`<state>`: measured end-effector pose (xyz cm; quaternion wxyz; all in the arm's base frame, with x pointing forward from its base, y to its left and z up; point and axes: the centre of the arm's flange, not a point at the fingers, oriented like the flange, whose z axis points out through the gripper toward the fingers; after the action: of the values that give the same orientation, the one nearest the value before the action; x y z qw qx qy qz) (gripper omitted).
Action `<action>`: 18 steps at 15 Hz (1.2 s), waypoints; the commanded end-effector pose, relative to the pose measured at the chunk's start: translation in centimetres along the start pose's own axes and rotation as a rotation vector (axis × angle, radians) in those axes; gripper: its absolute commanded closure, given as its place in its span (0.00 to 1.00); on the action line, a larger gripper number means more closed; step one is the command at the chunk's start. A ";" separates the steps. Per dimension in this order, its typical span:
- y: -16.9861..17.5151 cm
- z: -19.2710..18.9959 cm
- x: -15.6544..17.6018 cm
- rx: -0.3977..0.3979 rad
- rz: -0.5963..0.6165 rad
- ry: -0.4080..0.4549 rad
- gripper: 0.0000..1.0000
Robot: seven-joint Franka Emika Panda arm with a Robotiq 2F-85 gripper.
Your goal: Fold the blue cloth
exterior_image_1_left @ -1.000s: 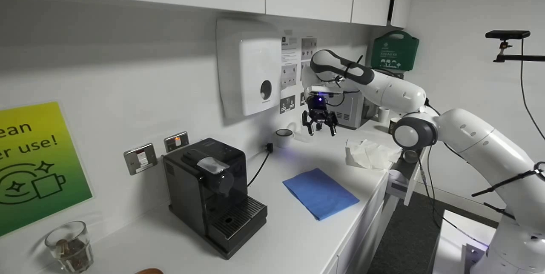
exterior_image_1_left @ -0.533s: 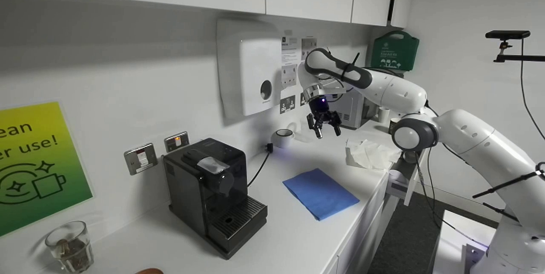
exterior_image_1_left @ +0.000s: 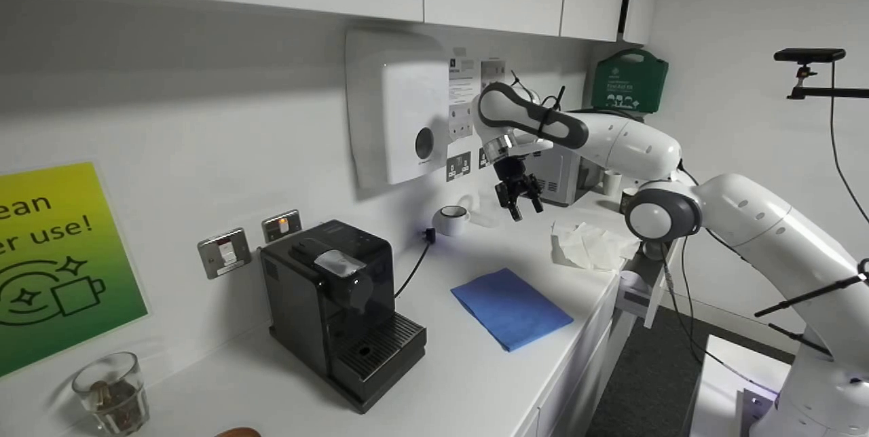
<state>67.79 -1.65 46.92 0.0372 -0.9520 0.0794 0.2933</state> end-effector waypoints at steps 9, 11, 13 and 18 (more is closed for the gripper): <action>1.6 1.3 -0.9 -0.022 -0.164 0.322 0.00; 1.7 1.0 -0.6 -0.028 -0.169 0.352 0.00; 1.9 0.8 -0.5 -0.022 -0.173 0.356 0.00; 0.6 -3.4 3.0 -0.012 -0.154 0.326 0.00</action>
<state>72.02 -3.06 48.06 0.0404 -0.9904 0.0094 0.1318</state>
